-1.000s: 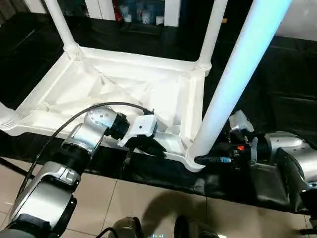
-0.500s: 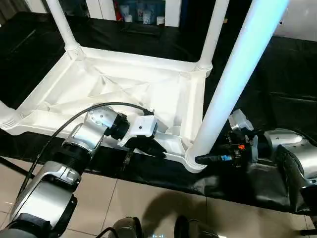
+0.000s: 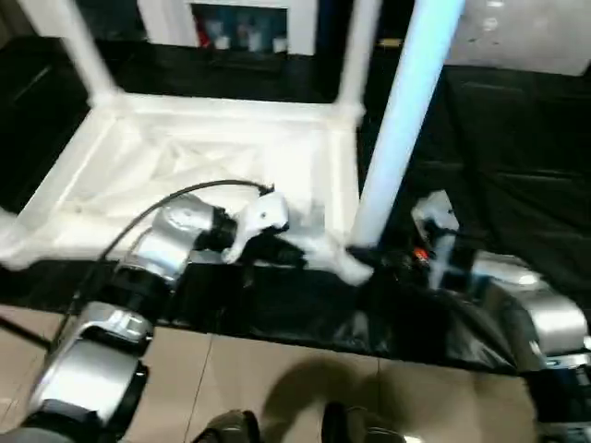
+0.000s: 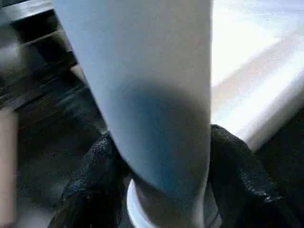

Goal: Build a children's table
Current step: Rotate leg to tighten

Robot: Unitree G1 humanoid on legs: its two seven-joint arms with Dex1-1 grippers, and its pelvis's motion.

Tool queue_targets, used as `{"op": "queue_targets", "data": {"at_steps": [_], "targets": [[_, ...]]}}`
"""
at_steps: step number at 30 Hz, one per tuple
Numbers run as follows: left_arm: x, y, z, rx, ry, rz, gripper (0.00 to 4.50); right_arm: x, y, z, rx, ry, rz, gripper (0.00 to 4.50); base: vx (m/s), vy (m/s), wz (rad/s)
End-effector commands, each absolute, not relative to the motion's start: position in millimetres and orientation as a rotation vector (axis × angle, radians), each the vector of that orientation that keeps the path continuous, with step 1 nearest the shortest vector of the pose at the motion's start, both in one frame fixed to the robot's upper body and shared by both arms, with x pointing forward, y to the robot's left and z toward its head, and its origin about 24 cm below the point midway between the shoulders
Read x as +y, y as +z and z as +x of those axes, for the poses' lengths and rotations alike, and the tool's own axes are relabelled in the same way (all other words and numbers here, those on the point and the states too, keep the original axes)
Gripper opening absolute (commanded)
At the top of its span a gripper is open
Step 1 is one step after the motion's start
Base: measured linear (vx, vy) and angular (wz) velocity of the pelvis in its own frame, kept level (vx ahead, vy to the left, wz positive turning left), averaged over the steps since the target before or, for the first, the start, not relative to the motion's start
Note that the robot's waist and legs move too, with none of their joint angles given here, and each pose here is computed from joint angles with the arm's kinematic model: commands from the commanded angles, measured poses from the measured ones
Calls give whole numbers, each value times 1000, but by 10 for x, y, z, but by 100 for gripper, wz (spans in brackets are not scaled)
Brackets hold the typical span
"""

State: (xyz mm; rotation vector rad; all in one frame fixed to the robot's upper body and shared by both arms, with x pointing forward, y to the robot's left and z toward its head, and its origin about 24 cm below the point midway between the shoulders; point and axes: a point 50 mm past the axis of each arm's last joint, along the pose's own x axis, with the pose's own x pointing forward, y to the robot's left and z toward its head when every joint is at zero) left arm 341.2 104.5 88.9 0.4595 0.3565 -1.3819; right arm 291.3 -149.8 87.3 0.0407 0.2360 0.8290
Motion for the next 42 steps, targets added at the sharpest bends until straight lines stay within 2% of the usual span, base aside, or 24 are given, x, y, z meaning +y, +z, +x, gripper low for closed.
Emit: {"op": "queue_targets", "data": {"at_steps": [1, 5, 6, 8, 10, 14, 16, 18, 19, 23, 25, 27, 28, 29, 33, 35, 36, 37, 41, 42], "targets": [[753, 868, 3457, 337, -1305, 423, 0, -1113, 766, 2875, 303, 832, 125, 209, 0, 0, 0], [672, 906, 3517, 321, -1232, 437, 0, -931, 802, 2956, 283, 650, 199, 209, 0, 0, 0], [671, 906, 3517, 321, -1232, 437, 0, -929, 802, 2957, 283, 648, 200, 209, 0, 0, 0], [563, 950, 3547, 289, -1196, 442, 0, -769, 839, 3002, 266, 525, 230, 209, 0, 0, 0], [505, 970, 3553, 271, -1187, 444, 0, -721, 843, 3016, 268, 462, 233, 209, 0, 0, 0], [372, 1010, 3540, 234, -1203, 433, 0, -631, 865, 2993, 244, 436, 251, 209, 0, 0, 0], [354, 1014, 3534, 229, -1212, 435, 0, -618, 870, 2983, 235, 443, 245, 279, 0, 0, 0], [399, 995, 3532, 232, -1227, 453, 0, -708, 868, 2980, 216, 405, 247, 278, 0, 0, 0], [467, 978, 3524, 231, -1249, 474, 0, -827, 867, 2973, 198, 382, 240, 299, 0, 0, 0], [561, 952, 3499, 225, -1296, 495, 0, -1007, 902, 2940, 143, 398, 212, 326, 0, 0, 0], [604, 944, 3494, 218, -1305, 507, 0, -1105, 905, 2909, 130, 412, 197, 360, 0, 0, 0], [684, 935, 3470, 196, -1344, 515, 0, -1347, 897, 2815, 127, 439, 181, 372, 0, 0, 0], [684, 935, 3470, 196, -1344, 515, 0, -1347, 897, 2815, 127, 439, 181, 379, 0, 0, 0], [712, 944, 3465, 172, -1358, 486, 0, -1519, 899, 2728, 132, 464, 180, 389, 0, 0, 0], [728, 979, 3483, 138, -1341, 424, 0, -1776, 959, 2593, 123, 505, 149, 422, 0, 0, 0], [730, 988, 3488, 133, -1339, 408, 0, -1810, 973, 2576, 120, 511, 145, 436, 0, 0, 0], [748, 1057, 3500, 110, -1325, 348, 0, -1844, 1041, 2534, 104, 542, 165, 436, 0, 0, 0], [757, 1089, 3500, 98, -1322, 325, 54, -1853, 1081, 2521, 89, 554, 168, 450, 0, 0, 0], [805, 1173, 3476, 85, -1310, 261, 62, -1774, 1209, 2492, 51, 624, 182, 450, 0, 0, 0], [822, 1195, 3465, 85, -1307, 246, 79, -1734, 1250, 2489, 37, 646, 196, 450, 0, 0, 0]]}}
